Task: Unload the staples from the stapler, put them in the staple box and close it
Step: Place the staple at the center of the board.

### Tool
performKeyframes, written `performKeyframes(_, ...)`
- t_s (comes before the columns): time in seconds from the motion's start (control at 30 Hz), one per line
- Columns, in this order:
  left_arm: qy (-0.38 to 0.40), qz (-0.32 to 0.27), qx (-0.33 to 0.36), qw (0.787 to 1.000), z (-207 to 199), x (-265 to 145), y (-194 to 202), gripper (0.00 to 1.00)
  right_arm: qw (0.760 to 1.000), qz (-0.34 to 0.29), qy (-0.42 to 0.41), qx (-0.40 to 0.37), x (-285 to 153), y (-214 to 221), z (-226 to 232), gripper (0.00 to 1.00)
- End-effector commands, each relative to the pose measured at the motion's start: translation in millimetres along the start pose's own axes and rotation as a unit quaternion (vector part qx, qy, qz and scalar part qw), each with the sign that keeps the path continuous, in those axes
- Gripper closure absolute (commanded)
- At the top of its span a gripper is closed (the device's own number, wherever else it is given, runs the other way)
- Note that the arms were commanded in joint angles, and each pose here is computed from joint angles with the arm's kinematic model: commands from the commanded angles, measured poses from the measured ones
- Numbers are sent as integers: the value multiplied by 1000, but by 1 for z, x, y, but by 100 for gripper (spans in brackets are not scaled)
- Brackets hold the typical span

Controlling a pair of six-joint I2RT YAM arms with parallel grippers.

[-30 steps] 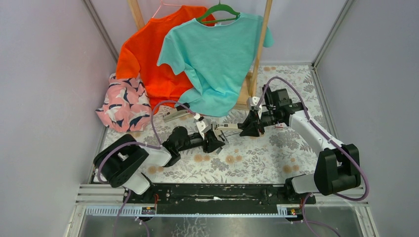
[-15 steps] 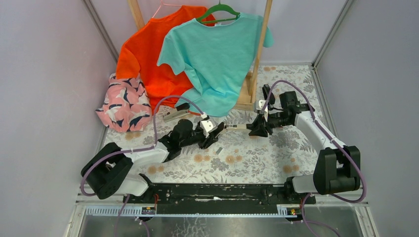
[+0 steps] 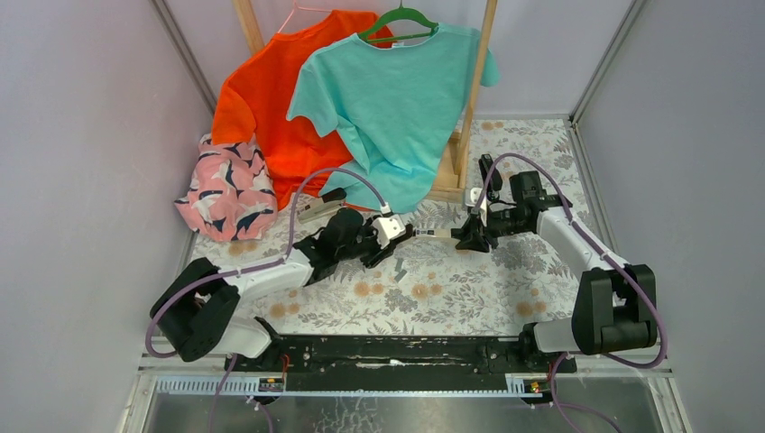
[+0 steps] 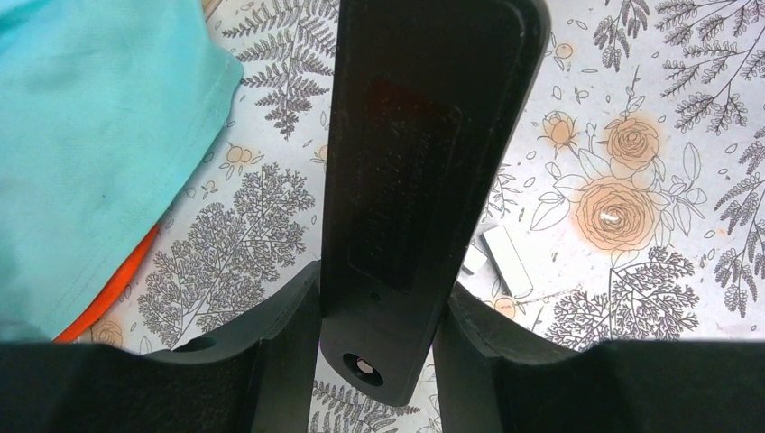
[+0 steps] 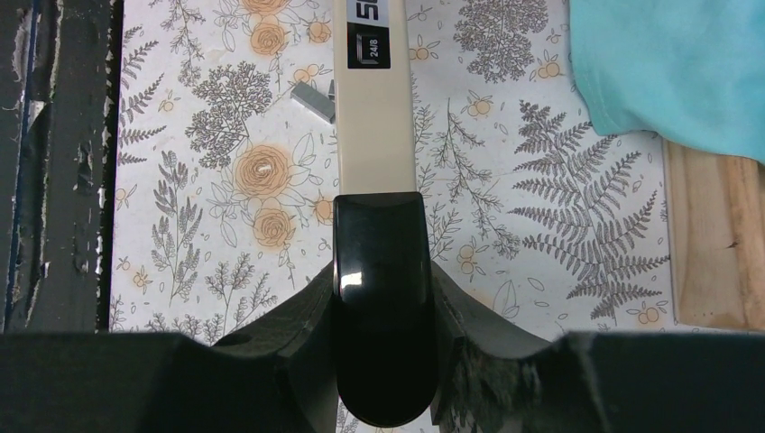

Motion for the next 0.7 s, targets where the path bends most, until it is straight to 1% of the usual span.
performKeyframes(0.0,-70,5,-26,997,22,-6,-10,100,999,20,29,-2,-8,6,-9,100)
performKeyframes(0.1,-57,-42,-47,996,19,-10,-29,100,1000,-16,12,9,-10,-11,-3,100)
performKeyframes(0.17,-38,-102,-67,992,13,-14,-49,100,998,-56,-7,17,-11,-28,5,100)
performKeyframes(0.23,4,-177,-91,980,2,-20,-71,100,996,-88,-20,25,-15,-44,11,100)
performKeyframes(0.3,39,-255,-109,960,-8,-29,-94,100,992,-115,-32,38,-19,-59,16,100)
performKeyframes(0.37,70,-312,-113,941,-20,-36,-113,100,989,-131,-46,41,-21,-71,22,100)
performKeyframes(0.47,99,-374,-126,914,-31,-44,-137,100,988,-121,-86,37,-14,-78,38,99)
performKeyframes(0.57,135,-433,-150,878,-42,-51,-157,100,985,-109,-124,41,-4,-82,52,98)
performKeyframes(0.6,144,-450,-157,867,-44,-53,-162,100,985,-107,-132,41,-1,-84,55,96)
performKeyframes(0.63,151,-466,-160,857,-46,-54,-166,100,984,-107,-135,39,2,-85,57,91)
performKeyframes(0.67,158,-473,-164,851,-48,-54,-168,100,984,-108,-134,39,4,-87,57,88)
Point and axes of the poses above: each gripper's point midway between its finger pads, its own x axis out along the fingers, its own z axis along the line the jaws close on, y = z × x, the point moved 6 cm from there along -x, back along the fingers, and after that the axes turned 4 degrees about x, right-handed, at the moved point
